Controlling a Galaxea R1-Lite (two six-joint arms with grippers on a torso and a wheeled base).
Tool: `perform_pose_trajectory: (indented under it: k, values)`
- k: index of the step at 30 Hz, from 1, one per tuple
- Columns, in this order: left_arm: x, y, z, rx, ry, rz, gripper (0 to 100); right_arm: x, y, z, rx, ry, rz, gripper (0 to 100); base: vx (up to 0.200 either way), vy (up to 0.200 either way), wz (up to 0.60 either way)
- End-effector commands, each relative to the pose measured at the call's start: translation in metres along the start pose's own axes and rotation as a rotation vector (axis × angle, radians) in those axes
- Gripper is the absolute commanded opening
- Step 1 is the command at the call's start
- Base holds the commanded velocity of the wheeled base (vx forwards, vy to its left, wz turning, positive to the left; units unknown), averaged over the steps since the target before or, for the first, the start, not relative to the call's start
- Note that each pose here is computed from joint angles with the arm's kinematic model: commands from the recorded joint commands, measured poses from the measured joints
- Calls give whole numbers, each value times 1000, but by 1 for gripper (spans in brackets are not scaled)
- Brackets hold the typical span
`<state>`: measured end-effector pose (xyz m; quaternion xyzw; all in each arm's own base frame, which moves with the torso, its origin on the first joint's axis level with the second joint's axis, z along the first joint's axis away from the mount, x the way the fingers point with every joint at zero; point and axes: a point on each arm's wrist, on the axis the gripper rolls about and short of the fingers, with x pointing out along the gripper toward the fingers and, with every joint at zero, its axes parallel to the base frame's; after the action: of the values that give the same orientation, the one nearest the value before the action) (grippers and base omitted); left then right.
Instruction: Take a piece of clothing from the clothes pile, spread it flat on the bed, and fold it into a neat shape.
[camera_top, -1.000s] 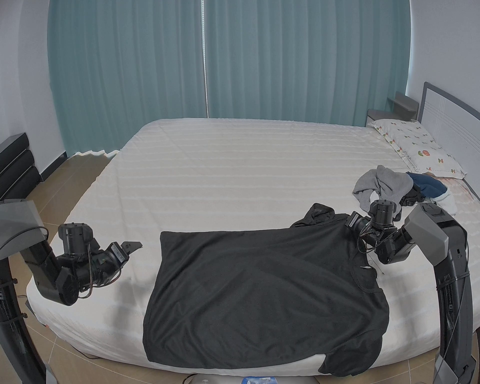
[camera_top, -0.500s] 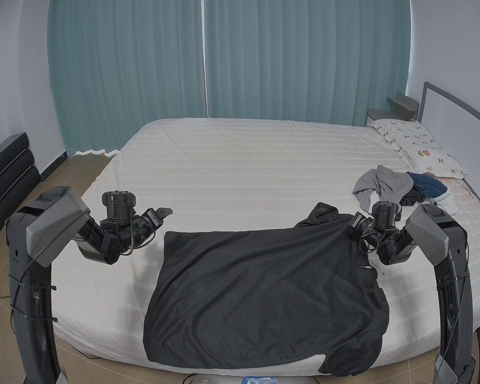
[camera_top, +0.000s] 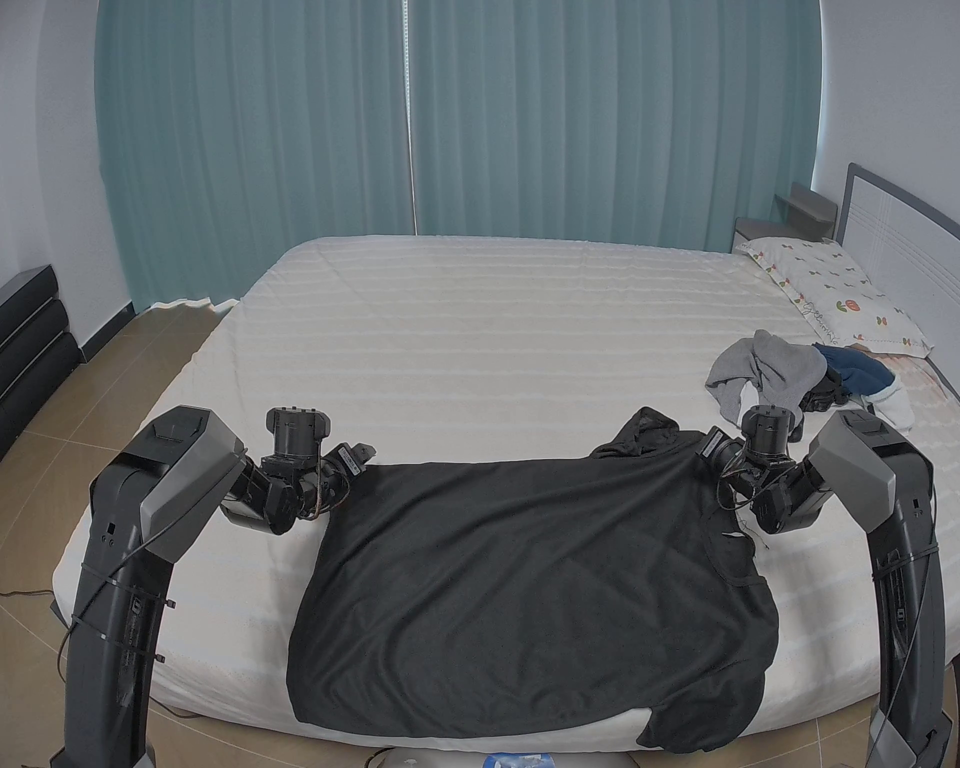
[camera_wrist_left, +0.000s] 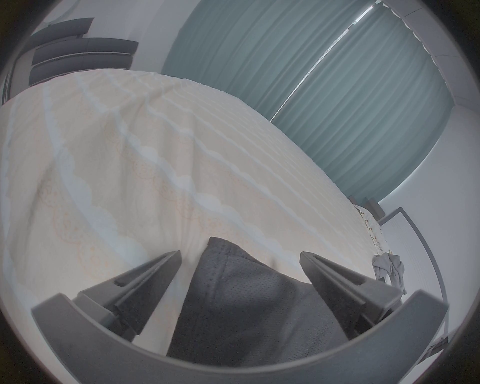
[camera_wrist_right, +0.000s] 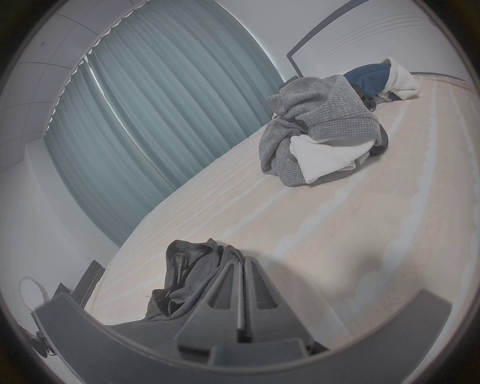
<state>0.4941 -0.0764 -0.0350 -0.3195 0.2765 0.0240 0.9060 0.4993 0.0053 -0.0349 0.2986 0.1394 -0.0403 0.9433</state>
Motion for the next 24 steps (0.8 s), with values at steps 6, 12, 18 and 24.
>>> perform_pose_trajectory:
  k: [6, 12, 18, 24]
  values:
    - [4, 3, -3, -2, -8, 12, 0, 0, 0, -1, 0, 2, -1, 0, 0, 0, 0]
    - [-2, -1, 8, -8, -64, 36, 0, -1, 0, 2, 5, -10, 4, 0, 0, 0, 0]
    - [-14, -14, 27, -9, -125, 4, 0, -1, 2, 6, 13, -43, 16, 0, 0, 0, 0]
    - [-10, -20, 48, -7, -190, -28, 0, 1, 9, 16, 15, -80, 40, 0, 0, 0, 0]
